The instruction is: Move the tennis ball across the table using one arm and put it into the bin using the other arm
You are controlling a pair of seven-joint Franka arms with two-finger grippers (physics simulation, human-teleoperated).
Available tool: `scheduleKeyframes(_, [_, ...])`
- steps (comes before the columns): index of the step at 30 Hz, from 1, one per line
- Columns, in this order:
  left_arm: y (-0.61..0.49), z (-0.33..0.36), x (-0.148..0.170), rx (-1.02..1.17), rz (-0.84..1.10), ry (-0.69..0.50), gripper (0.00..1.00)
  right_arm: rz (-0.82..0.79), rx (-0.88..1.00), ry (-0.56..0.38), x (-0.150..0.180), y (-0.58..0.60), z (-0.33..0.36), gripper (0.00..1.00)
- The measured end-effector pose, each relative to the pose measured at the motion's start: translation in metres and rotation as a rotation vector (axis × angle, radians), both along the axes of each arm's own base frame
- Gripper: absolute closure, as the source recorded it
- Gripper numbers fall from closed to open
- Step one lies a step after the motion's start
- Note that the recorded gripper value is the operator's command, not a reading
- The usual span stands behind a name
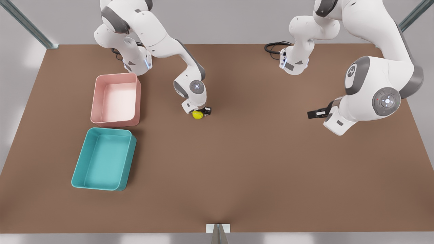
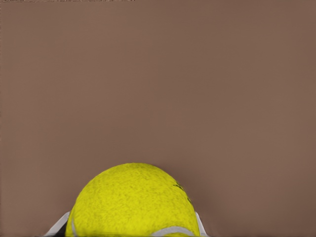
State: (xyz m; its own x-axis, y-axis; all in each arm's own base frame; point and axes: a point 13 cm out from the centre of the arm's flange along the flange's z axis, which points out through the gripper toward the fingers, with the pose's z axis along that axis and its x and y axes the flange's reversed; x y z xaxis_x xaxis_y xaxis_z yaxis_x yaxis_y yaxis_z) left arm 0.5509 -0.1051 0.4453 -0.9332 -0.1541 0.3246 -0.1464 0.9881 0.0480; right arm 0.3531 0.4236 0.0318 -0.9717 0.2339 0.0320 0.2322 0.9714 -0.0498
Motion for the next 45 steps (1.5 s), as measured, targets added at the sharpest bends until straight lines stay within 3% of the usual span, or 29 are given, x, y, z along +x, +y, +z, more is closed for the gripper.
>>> scheduleKeyframes(9, [0.0, -0.001, 0.001, 0.005, 0.011, 0.001, 0.0, -0.03, 0.055, -0.05, 0.022, 0.013, 0.029, 0.35])
scheduleKeyframes(12, [0.001, -0.002, 0.001, 0.006, 0.015, 0.0, 0.0, -0.065, 0.077, -0.134, 0.078, 0.005, 0.059, 0.35])
scheduleKeyframes(16, [0.001, -0.002, 0.002, 0.007, 0.019, -0.001, 0.0, -0.126, 0.041, -0.286, 0.19, -0.06, 0.103, 0.35])
scheduleKeyframes(20, [0.003, -0.003, 0.002, 0.009, 0.024, 0.0, 0.0, -0.165, -0.024, -0.395, 0.276, -0.156, 0.145, 0.35])
scheduleKeyframes(23, [0.005, -0.006, 0.004, 0.01, 0.029, 0.003, 0.0, -0.191, -0.064, -0.436, 0.327, -0.244, 0.169, 0.35])
scheduleKeyframes(26, [0.005, -0.007, 0.004, 0.01, 0.031, 0.003, 0.0, -0.204, -0.109, -0.442, 0.356, -0.335, 0.178, 0.35])
scheduleKeyframes(30, [0.004, -0.007, 0.005, 0.01, 0.031, 0.002, 0.0, -0.164, -0.164, -0.415, 0.366, -0.416, 0.169, 0.35])
scheduleKeyframes(31, [0.004, -0.008, 0.005, 0.01, 0.032, 0.003, 0.0, -0.147, -0.177, -0.399, 0.363, -0.429, 0.162, 0.0])
scheduleKeyframes(36, [0.004, -0.008, 0.005, 0.011, 0.033, 0.002, 0.0, -0.071, -0.189, -0.36, 0.36, -0.456, 0.151, 0.0])
scheduleKeyframes(39, [0.004, -0.008, 0.005, 0.011, 0.033, 0.002, 0.0, -0.053, -0.146, -0.371, 0.392, -0.432, 0.217, 0.0])
scheduleKeyframes(41, [0.004, -0.008, 0.005, 0.011, 0.034, 0.002, 0.0, -0.058, -0.091, -0.313, 0.398, -0.406, 0.282, 0.0])
scheduleKeyframes(43, [0.004, -0.005, 0.004, 0.012, 0.033, 0.0, 0.0, -0.053, -0.036, -0.234, 0.376, -0.39, 0.354, 0.0])
scheduleKeyframes(45, [0.004, -0.003, 0.002, 0.011, 0.033, 0.001, 0.0, -0.02, 0.05, -0.139, 0.32, -0.388, 0.408, 0.0])
